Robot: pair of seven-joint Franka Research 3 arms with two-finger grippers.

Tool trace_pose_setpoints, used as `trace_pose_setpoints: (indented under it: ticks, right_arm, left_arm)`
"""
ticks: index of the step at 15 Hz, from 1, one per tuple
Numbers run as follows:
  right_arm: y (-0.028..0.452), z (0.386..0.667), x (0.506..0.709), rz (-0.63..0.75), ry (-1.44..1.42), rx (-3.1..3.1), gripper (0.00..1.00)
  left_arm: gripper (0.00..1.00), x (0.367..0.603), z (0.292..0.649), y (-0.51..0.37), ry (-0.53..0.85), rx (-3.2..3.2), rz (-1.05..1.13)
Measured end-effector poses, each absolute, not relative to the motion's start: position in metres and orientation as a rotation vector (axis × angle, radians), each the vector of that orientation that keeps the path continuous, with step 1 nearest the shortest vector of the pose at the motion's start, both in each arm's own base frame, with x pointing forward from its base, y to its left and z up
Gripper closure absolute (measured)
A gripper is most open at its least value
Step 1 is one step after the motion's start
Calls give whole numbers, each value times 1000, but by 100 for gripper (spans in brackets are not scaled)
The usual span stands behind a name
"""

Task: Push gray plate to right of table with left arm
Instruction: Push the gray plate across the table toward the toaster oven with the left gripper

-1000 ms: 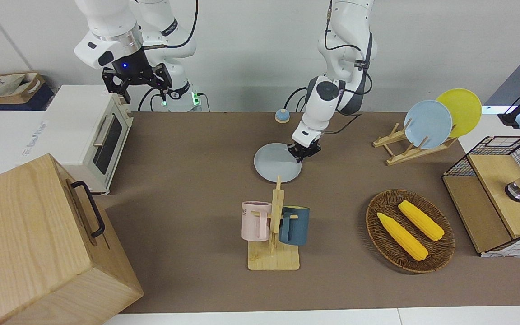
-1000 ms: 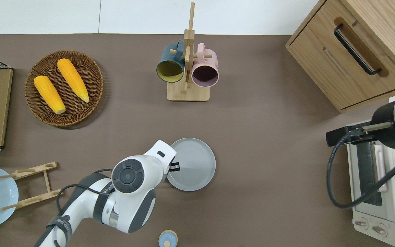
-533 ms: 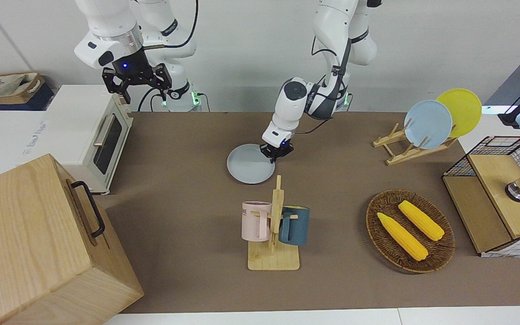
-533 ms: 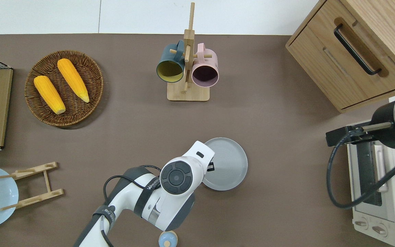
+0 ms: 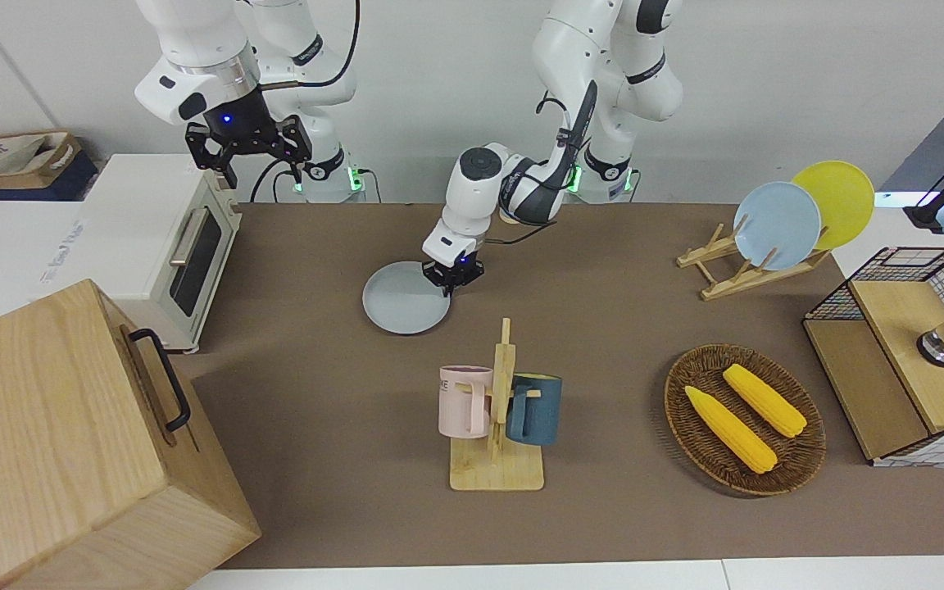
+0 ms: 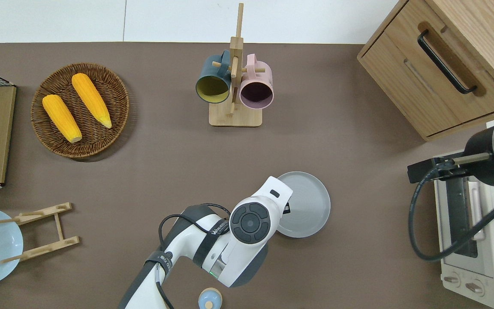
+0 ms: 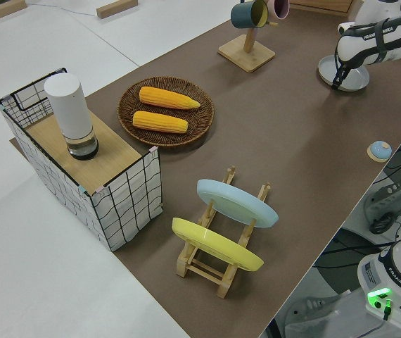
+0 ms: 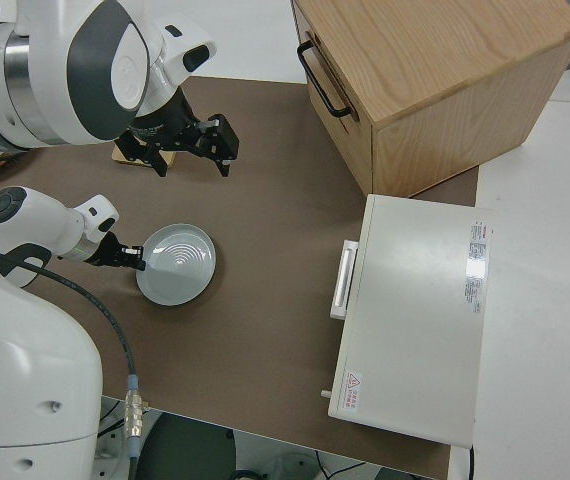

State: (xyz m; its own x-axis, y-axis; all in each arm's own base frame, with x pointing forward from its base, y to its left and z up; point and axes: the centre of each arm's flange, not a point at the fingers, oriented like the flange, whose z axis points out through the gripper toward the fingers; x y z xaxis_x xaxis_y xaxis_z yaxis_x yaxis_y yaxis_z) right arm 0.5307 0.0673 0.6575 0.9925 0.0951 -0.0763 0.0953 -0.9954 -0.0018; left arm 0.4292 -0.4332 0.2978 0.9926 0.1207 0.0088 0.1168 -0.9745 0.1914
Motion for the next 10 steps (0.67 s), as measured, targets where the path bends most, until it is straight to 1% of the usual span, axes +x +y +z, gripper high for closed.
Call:
trace_pose_setpoints:
  ticks: [3,6,7,10]
  right_arm:
    - [67,657,531,-120,150,3134,1]
    - [67,657,531,-120,150,3134,1]
    - [67,657,531,-120,150,3134,1]
    - [67,657,531,-120,150,3134,1]
  left_arm:
    - [96,430,298,-436,175,2943,31]
    - [94,431,297,-438,176,2945,26]
    - [88,431,294,-439,175,2946,23]
    - [58,431,289,-445,169,2946,19]
